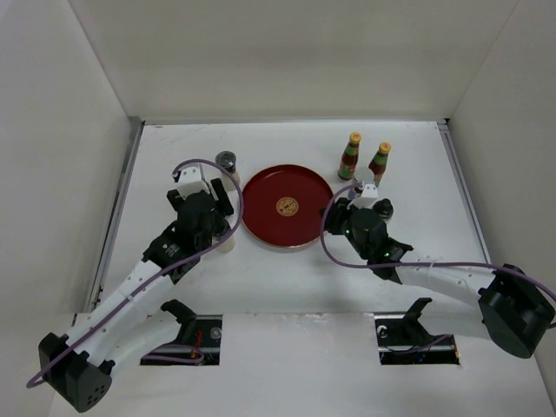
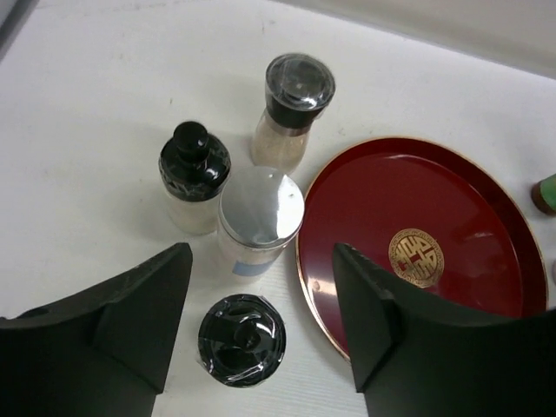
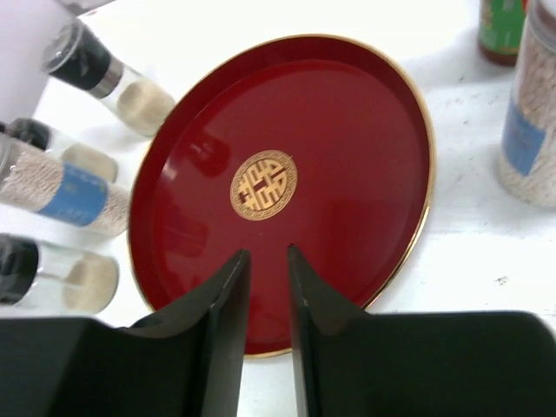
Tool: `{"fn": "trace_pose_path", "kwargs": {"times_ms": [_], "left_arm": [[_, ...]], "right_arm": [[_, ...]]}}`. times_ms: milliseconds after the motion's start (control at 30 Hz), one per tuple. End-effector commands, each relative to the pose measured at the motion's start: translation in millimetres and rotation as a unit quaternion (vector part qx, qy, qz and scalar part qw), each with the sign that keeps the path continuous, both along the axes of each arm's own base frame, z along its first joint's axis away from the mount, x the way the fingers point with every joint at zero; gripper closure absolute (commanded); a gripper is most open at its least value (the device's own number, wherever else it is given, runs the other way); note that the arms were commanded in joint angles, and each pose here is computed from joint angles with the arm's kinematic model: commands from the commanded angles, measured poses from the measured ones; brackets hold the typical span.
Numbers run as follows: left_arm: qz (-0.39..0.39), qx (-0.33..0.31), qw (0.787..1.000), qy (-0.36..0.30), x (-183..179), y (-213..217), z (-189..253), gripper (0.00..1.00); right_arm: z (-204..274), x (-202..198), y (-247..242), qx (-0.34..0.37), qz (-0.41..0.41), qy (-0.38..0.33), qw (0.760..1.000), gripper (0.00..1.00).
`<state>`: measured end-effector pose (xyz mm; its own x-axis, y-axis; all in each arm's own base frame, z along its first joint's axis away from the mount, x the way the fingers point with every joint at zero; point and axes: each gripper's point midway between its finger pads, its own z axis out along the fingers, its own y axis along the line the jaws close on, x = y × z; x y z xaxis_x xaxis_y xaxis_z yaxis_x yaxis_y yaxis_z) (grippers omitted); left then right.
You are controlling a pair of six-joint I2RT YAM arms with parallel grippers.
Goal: Organize the condiment bottles
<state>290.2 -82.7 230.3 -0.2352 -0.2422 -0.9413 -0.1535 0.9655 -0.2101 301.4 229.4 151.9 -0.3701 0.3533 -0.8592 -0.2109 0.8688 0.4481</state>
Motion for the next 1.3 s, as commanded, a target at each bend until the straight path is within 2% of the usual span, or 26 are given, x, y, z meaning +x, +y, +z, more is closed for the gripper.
{"fn": "trace_pose_path", "kwargs": {"times_ms": [0, 67, 167, 233, 567, 667, 800, 833, 933, 1100, 1267], "left_arm": [[-0.001, 0.021, 0.999, 0.038, 5.4, 1.4, -8.9, 0.25], [0.001, 0.029, 0.998, 0.054, 10.4, 0.7, -17.9, 0.14], [0.007, 0.038, 0.996, 0.074, 22.1, -0.4, -30.6, 0.12], [0.015, 0.041, 0.996, 0.082, 31.6, 1.2, -35.1, 0.11], [0.007, 0.036, 0.996, 0.079, 68.2, -11.9, -44.6, 0.16], [0.008, 0.036, 0.996, 0.077, 75.8, -12.6, -46.7, 0.24], [0.014, 0.041, 0.996, 0.081, 80.2, -11.9, -47.8, 0.44], [0.018, 0.038, 0.996, 0.074, 79.3, -11.4, -43.7, 0.49], [0.027, 0.035, 0.998, 0.041, 80.7, -10.3, -15.2, 0.56], [0.027, 0.020, 0.998, -0.046, 85.2, -20.1, 50.0, 0.59], [-0.003, 0.012, 0.997, -0.070, 97.7, -51.0, 75.2, 0.60]], "right_arm": [[27.8, 0.3, 9.4, 0.056, 0.028, -0.041, 0.997, 0.70], [26.2, -1.1, 13.3, 0.060, 0.040, -0.036, 0.997, 0.61], [26.3, -0.1, 14.6, 0.058, 0.043, -0.040, 0.997, 0.33], [21.5, 1.5, 13.4, 0.059, 0.042, -0.033, 0.997, 0.25], [21.8, -0.9, 21.4, 0.062, 0.062, -0.028, 0.996, 0.23], [23.0, -1.0, 21.0, 0.064, 0.062, -0.031, 0.996, 0.23], [21.6, -2.3, 23.1, 0.067, 0.067, -0.026, 0.995, 0.24], [24.6, -2.7, 21.7, 0.070, 0.065, -0.031, 0.995, 0.24], [21.9, -0.2, 17.4, 0.070, 0.056, -0.030, 0.996, 0.25], [18.1, 2.6, 20.7, 0.068, 0.061, -0.024, 0.996, 0.26], [15.3, 4.0, 13.2, 0.075, 0.047, -0.018, 0.996, 0.28]]}}
